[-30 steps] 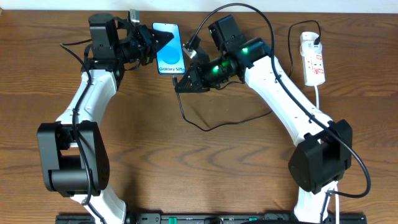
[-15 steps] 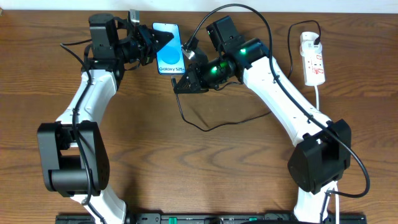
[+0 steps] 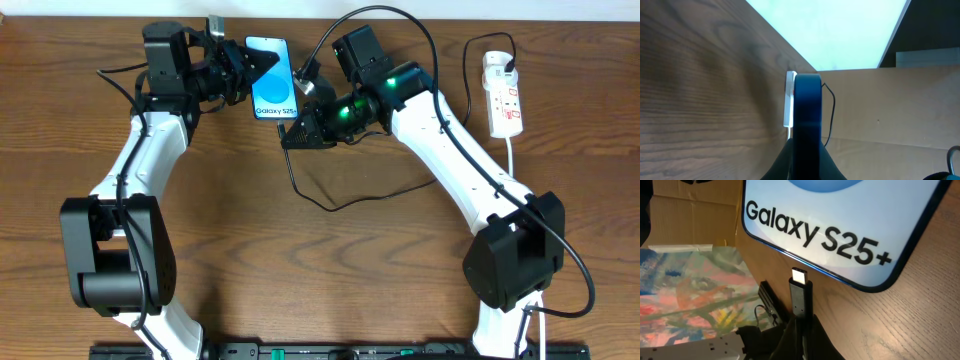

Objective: Plug charger to phone and switch on socket

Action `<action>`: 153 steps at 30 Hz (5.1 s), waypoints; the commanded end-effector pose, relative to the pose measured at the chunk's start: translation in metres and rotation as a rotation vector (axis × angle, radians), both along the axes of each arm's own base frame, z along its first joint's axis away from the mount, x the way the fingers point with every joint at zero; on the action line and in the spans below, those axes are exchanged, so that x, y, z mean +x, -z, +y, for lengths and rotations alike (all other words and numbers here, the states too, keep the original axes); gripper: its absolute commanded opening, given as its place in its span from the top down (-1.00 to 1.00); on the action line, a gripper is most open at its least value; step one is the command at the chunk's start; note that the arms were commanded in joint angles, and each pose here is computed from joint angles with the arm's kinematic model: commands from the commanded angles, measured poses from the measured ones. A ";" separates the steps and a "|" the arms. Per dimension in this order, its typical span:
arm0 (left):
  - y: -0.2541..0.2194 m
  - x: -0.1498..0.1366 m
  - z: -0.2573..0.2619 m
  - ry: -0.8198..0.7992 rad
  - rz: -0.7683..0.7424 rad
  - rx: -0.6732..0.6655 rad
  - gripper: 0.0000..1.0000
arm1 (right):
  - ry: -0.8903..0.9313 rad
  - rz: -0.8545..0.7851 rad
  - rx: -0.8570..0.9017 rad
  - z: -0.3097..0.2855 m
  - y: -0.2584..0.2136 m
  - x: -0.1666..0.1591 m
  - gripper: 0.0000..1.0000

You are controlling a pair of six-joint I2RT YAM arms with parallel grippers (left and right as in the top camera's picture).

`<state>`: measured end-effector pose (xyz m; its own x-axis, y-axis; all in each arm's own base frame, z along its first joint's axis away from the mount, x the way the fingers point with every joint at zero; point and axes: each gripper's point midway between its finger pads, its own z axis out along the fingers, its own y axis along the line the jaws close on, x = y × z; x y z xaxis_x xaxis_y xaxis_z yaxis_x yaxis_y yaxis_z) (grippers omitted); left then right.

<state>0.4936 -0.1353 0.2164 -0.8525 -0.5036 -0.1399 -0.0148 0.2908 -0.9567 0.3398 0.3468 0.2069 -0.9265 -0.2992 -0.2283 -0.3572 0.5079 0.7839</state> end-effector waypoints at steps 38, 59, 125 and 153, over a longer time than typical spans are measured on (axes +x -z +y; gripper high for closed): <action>-0.010 -0.003 -0.009 0.032 -0.019 -0.015 0.86 | -0.003 0.022 -0.018 0.004 0.007 -0.003 0.98; -0.010 -0.003 -0.009 0.035 -0.028 -0.009 0.85 | 0.013 0.017 -0.015 -0.004 0.007 0.004 0.98; -0.012 -0.008 -0.012 0.078 -0.062 -0.005 0.86 | 0.005 0.029 0.088 0.007 -0.002 0.014 0.98; -0.012 -0.008 -0.012 0.085 -0.071 -0.001 0.86 | 0.012 -0.041 0.122 -0.002 -0.034 0.013 0.98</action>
<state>0.4913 -0.1411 0.2179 -0.8614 -0.4853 -0.1498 0.0029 0.2903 -0.9569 0.3491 0.3551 0.2016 -0.9346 -0.2853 -0.2124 -0.3278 0.4592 0.8256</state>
